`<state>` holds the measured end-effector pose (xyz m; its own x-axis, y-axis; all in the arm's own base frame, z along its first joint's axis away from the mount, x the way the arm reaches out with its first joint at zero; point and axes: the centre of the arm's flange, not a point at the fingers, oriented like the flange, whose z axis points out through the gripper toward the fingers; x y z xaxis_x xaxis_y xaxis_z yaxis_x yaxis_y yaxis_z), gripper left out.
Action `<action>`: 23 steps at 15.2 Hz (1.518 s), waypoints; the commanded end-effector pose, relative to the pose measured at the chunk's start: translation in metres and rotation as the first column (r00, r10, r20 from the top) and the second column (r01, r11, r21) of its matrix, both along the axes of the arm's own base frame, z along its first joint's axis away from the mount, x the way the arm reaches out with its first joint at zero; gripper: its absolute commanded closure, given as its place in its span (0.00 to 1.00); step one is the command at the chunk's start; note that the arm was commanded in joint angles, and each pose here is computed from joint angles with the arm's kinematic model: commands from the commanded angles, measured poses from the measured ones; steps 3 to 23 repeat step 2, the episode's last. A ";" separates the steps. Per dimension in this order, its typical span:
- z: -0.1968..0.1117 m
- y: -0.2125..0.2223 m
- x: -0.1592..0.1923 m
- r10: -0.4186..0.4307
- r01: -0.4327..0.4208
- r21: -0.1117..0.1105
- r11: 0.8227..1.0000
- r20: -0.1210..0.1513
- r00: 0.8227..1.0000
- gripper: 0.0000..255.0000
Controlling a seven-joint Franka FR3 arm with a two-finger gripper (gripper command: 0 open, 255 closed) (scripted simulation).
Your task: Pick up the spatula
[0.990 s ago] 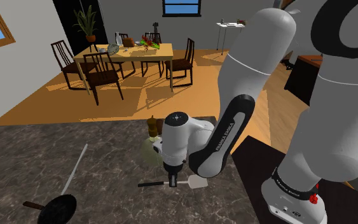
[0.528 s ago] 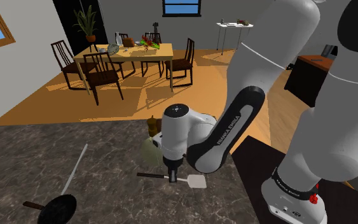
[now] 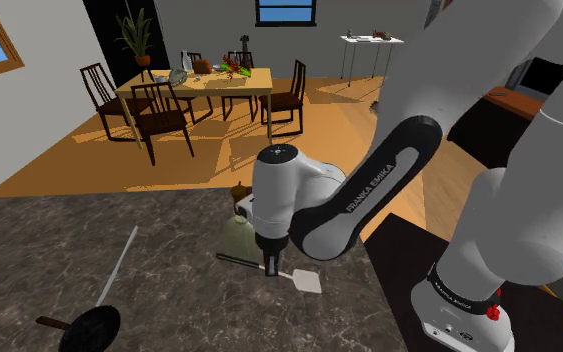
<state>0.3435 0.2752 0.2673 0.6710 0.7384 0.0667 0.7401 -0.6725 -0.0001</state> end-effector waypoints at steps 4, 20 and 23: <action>0.007 0.000 0.000 0.000 0.000 0.000 1.000 -0.001 1.000 1.00; 0.007 0.000 0.000 0.000 0.000 0.000 1.000 -0.001 1.000 1.00; 0.007 0.000 0.000 0.000 0.000 0.000 1.000 -0.001 1.000 1.00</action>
